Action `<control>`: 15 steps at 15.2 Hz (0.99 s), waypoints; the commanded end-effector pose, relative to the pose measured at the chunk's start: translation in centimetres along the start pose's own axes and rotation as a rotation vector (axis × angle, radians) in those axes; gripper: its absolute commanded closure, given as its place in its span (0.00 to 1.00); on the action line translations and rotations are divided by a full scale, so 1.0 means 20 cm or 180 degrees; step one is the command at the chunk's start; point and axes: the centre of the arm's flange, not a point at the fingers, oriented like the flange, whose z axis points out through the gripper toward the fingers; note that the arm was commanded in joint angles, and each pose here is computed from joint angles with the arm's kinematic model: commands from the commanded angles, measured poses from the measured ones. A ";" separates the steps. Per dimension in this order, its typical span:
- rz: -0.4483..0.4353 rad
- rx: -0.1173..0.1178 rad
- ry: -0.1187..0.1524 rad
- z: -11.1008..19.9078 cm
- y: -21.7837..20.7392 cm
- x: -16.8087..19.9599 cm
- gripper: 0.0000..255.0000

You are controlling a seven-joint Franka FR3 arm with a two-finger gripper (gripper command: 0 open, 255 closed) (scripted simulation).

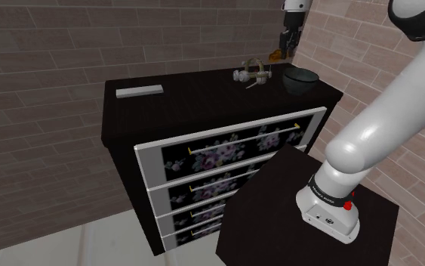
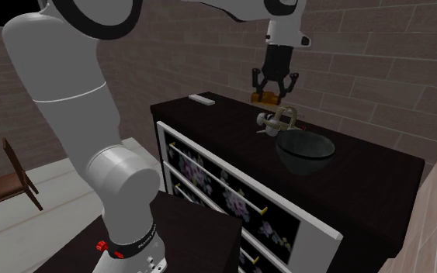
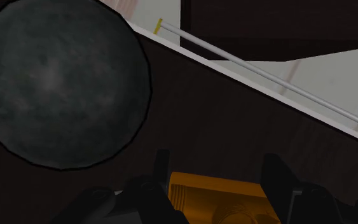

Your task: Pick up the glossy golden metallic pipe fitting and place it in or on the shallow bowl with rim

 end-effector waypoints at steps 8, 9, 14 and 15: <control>-0.0006 -0.0001 0.0001 0.01 0.55 -0.27 1.00; -0.0006 -0.0001 0.0001 0.01 0.61 -0.29 1.00; -0.0006 -0.0001 0.0001 0.09 0.75 -0.35 1.00; -0.0006 -0.0001 0.0001 0.11 0.75 -0.35 1.00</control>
